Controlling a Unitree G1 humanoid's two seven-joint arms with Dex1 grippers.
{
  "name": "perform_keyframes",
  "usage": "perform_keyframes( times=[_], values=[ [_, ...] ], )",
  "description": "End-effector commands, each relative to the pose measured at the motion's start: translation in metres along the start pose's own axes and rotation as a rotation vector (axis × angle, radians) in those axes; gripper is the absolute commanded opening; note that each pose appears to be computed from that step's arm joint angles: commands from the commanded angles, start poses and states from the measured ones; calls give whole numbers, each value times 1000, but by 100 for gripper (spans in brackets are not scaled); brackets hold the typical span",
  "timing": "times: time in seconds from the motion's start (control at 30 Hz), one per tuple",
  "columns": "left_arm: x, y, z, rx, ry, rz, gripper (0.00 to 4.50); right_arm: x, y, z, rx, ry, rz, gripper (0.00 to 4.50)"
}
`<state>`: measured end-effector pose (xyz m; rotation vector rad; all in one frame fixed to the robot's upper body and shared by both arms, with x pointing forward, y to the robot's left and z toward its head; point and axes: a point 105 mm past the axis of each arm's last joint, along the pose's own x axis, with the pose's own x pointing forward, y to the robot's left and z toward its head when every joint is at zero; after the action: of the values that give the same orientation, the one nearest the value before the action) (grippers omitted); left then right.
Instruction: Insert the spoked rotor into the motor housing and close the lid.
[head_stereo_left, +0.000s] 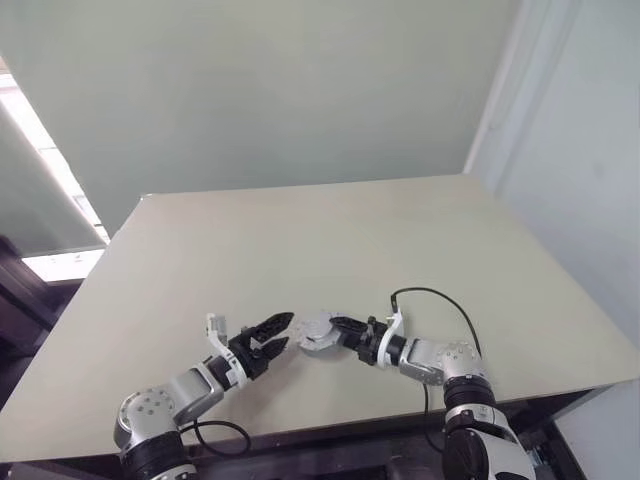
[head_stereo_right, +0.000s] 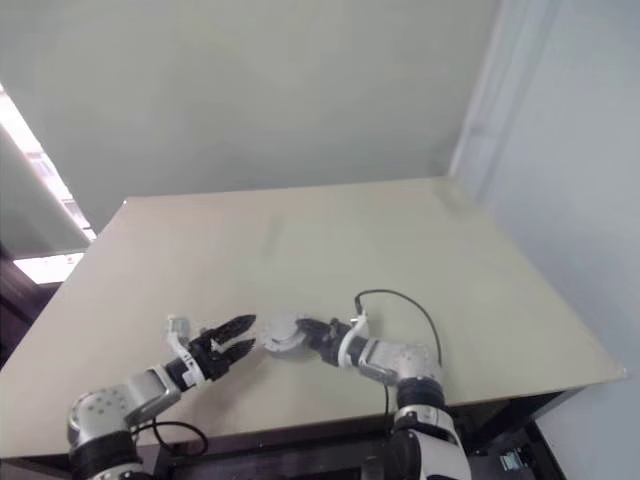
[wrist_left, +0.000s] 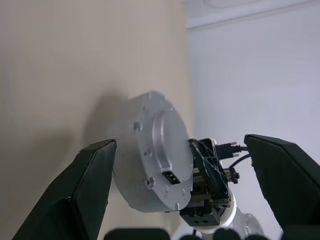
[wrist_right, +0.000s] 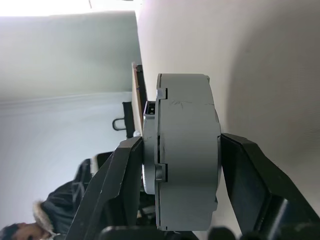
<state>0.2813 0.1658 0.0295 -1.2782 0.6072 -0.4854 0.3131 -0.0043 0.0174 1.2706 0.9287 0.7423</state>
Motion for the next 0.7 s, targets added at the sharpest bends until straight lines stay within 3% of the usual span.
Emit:
perform_keyframes(
  times=[0.03, 0.3, 0.7],
  values=[
    [8, -7, 2, -21, -14, -44, 450, 15, 44, -1, -48, 11, 155, 214],
    [16, 4, -7, -66, -11, -28, 450, 16, 54, -2, -62, 15, 180, 214],
    [37, -8, -17, -97, -16, -113, 450, 18, 57, -9, -74, 41, 186, 214]
  ],
)
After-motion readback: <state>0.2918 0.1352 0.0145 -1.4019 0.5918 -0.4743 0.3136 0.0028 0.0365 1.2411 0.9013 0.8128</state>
